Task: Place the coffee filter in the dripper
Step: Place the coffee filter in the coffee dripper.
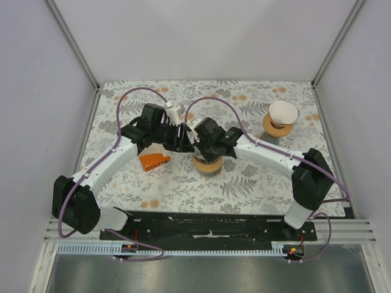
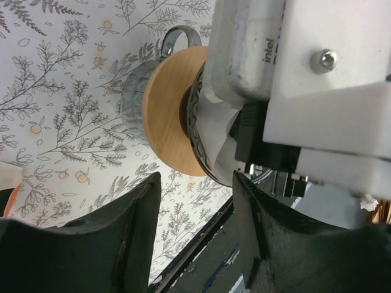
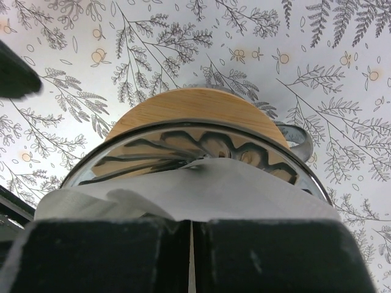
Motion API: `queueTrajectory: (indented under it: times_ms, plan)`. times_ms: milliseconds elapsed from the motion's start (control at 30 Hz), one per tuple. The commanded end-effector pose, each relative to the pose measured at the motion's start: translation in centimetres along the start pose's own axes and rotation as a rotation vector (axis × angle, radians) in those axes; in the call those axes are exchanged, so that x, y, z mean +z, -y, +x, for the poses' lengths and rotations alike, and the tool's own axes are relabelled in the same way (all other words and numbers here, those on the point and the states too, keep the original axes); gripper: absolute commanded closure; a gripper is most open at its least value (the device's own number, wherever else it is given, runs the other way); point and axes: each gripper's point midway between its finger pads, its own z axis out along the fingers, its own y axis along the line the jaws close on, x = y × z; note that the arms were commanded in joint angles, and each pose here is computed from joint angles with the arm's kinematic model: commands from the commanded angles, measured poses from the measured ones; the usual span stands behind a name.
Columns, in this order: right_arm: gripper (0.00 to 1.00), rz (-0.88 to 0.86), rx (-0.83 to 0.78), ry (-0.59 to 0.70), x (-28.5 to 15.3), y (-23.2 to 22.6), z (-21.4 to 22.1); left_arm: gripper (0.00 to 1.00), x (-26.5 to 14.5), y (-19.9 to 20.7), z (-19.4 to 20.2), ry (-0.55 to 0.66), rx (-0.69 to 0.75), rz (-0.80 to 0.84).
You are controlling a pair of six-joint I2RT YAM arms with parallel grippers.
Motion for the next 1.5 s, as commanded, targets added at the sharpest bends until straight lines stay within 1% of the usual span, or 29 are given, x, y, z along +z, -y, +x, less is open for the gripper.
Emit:
queueTrajectory:
  times_ms: [0,100,167,233,400,467,500,667,800,867,933,967,1000,1033,1067,1100,1167,1300,1367,1467]
  plan:
    - [1.00,-0.036,-0.009,0.118,-2.4,-1.0,-3.5,0.44,0.7,0.6,-1.0,0.049,0.005,-0.029]
    - [1.00,-0.031,-0.016,0.118,-2.4,-0.8,-3.4,0.46,1.1,0.8,-1.4,0.052,-0.008,-0.024]
    - [1.00,-0.031,-0.018,0.121,-2.6,-0.9,-3.3,0.52,1.1,0.5,-1.1,0.043,-0.014,-0.035]
    - [1.00,-0.033,-0.030,0.129,-3.0,-0.9,-3.3,0.60,1.2,-0.1,-0.5,0.027,-0.017,-0.059]
    - [0.89,-0.062,-0.062,0.197,-5.2,-1.1,-4.2,0.68,1.4,-0.7,0.1,0.013,-0.026,-0.078]
    - [0.82,-0.074,-0.071,0.235,-6.3,-1.2,-4.7,0.70,1.3,-0.8,0.1,0.014,-0.022,-0.085]
    - [0.81,-0.082,-0.076,0.250,-6.8,-1.3,-4.8,0.71,1.3,-0.8,-0.1,0.017,-0.019,-0.090]
    - [0.77,-0.091,-0.079,0.283,-8.1,-1.3,-5.0,0.72,1.3,-0.6,-0.5,0.020,-0.007,-0.083]
    - [0.71,-0.163,-0.160,0.307,-9.0,-2.4,-5.0,0.73,1.2,-0.5,-0.7,0.023,0.005,-0.082]
    - [0.65,-0.198,-0.214,0.356,-10.2,-2.9,-5.5,0.73,1.2,-0.4,-0.9,0.027,0.015,-0.078]
    - [0.57,-0.234,-0.287,0.417,-11.3,-3.5,-5.7,0.73,1.0,-0.2,-1.2,0.034,0.026,-0.074]
    - [0.46,-0.256,-0.341,0.458,-12.0,-3.9,-5.9,0.73,1.0,-0.1,-1.3,0.034,0.030,-0.071]
    - [0.40,-0.281,-0.392,0.489,-12.4,-4.3,-5.8,0.73,1.0,0.0,-1.3,0.035,0.030,-0.068]
    - [0.36,-0.296,-0.448,0.528,-12.9,-4.6,-5.8,0.73,1.0,0.1,-1.4,0.034,0.033,-0.063]
    - [0.34,-0.314,-0.495,0.558,-13.2,-5.1,-5.6,0.73,1.0,0.1,-1.4,0.034,0.033,-0.061]
    - [0.34,-0.320,-0.553,0.591,-13.7,-5.3,-5.4,0.73,1.0,0.1,-1.4,0.033,0.034,-0.060]
    - [0.33,-0.321,-0.639,0.615,-13.6,-5.5,-4.7,0.73,1.0,0.3,-1.6,0.036,0.039,-0.056]
    - [0.32,-0.326,-0.757,0.576,-11.9,-5.5,-2.7,0.72,0.9,0.5,-1.9,0.036,0.050,-0.051]
    - [0.32,-0.315,-0.767,0.541,-10.8,-5.2,-2.2,0.72,0.9,0.8,-2.0,0.036,0.062,-0.043]
    - [0.35,-0.282,-0.683,0.554,-11.5,-4.8,-3.5,0.72,1.0,1.0,-2.1,0.032,0.075,-0.039]
